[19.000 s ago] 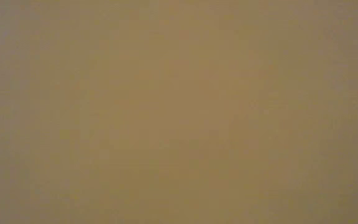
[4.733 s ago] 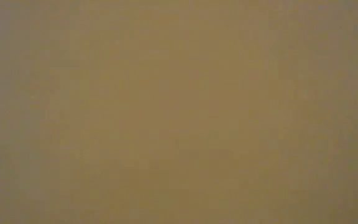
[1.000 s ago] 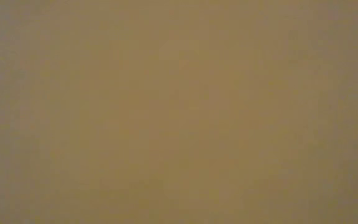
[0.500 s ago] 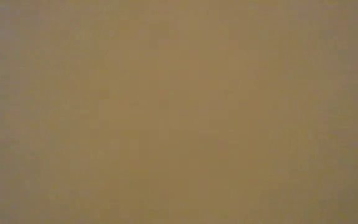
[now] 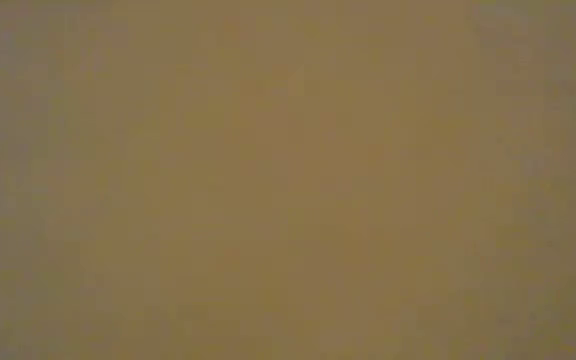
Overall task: Pick & Place USB Port
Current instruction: Put the brown video cable into the gray bin
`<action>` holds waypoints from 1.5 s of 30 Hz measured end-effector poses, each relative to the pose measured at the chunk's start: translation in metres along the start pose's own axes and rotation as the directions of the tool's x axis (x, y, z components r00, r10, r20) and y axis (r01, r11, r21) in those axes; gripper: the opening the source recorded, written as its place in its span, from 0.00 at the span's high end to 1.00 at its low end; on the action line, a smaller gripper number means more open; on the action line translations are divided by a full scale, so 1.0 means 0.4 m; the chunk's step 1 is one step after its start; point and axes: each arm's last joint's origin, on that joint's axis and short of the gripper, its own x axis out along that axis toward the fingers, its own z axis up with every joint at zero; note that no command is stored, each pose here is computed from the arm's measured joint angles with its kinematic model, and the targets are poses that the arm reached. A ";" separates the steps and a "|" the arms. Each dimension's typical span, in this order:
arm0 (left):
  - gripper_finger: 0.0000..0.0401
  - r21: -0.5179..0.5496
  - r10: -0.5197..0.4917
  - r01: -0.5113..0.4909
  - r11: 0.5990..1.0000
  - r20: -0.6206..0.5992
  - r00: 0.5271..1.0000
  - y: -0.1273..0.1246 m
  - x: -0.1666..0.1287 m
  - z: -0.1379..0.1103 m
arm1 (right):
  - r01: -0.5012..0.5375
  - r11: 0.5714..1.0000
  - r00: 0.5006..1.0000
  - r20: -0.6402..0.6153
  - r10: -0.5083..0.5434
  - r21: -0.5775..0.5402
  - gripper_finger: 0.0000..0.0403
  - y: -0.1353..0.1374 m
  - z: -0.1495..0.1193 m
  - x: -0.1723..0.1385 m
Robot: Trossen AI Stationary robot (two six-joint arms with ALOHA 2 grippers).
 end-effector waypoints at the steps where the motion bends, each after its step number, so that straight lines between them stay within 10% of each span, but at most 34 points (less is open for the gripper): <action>1: 0.90 -0.014 0.002 -0.002 1.000 0.003 1.000 -0.001 0.003 0.005 | -0.006 1.000 1.000 0.004 0.006 0.002 0.65 0.003 0.001 -0.004; 15: 0.90 -0.169 0.061 -0.076 0.983 -0.090 0.994 0.014 -0.006 -0.015 | -0.051 0.999 0.995 0.089 0.051 -0.005 0.65 0.025 0.027 -0.032; 45: 0.90 -0.124 0.115 -0.130 0.984 -0.115 0.987 0.010 0.025 0.038 | -0.040 0.999 0.984 0.171 0.046 -0.034 0.65 0.042 0.051 -0.068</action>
